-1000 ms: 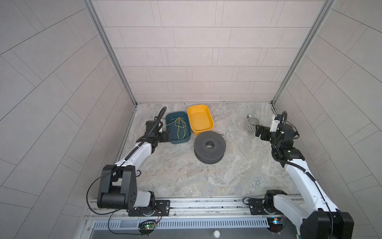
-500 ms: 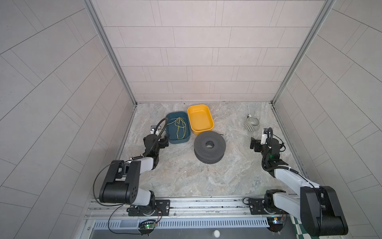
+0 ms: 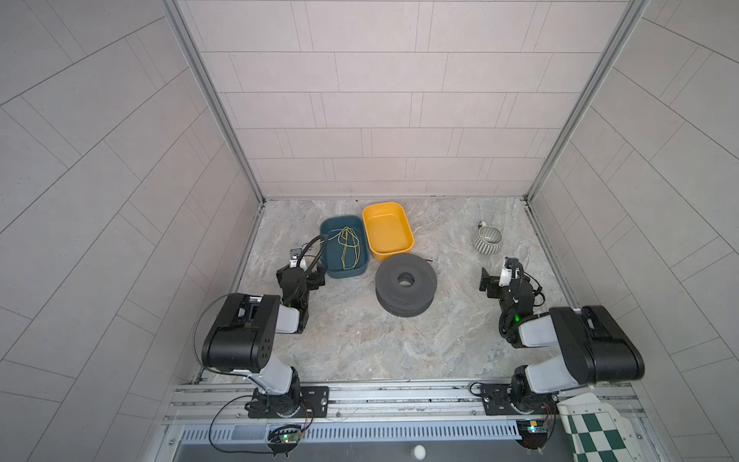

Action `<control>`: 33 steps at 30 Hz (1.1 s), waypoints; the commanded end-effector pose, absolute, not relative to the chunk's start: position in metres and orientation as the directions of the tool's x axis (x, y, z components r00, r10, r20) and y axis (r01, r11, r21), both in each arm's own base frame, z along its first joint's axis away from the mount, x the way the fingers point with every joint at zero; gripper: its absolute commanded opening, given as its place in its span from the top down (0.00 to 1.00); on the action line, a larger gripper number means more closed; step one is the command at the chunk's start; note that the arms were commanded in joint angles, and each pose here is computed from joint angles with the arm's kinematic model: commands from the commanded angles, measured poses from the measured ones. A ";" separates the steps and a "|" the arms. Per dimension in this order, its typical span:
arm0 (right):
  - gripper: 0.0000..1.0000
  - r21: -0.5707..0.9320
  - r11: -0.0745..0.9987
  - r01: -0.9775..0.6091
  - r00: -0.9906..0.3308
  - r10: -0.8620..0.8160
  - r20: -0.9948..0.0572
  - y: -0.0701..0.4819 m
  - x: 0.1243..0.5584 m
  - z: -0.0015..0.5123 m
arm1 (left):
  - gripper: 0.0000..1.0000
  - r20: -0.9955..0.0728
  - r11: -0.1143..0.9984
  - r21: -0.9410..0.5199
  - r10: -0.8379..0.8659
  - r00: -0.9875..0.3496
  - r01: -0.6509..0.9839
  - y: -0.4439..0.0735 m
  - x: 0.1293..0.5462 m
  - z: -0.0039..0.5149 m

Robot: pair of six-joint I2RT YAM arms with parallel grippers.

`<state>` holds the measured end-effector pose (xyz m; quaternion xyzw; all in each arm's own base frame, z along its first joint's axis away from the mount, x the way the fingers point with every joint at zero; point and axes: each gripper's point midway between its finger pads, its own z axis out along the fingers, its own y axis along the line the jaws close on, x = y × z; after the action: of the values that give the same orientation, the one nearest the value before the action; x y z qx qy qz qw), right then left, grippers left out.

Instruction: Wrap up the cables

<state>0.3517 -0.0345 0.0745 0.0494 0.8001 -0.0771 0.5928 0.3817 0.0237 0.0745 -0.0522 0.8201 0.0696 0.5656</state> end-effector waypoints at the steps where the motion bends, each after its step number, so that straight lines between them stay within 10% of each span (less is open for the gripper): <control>1: 0.01 -0.072 0.992 0.106 -0.172 -0.053 -0.984 -0.020 0.370 0.103 | 0.03 -0.947 0.960 0.031 -0.061 -0.314 -0.279 0.044 0.390 0.087; 12: 0.01 -0.079 0.956 0.283 -0.275 0.002 -0.961 -0.050 0.379 0.095 | 0.00 -0.945 0.962 0.044 -0.047 -0.323 -0.268 0.042 0.391 0.089; 33: 0.01 -0.118 0.986 0.115 -0.338 -0.073 -0.938 -0.021 0.395 0.089 | 0.00 -0.945 0.962 0.044 -0.047 -0.323 -0.269 0.042 0.391 0.089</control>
<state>0.3932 -0.0241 0.0893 0.0249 0.8119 -0.0812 0.5776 0.3900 0.0403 0.0827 -0.0935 0.8139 0.0970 0.5652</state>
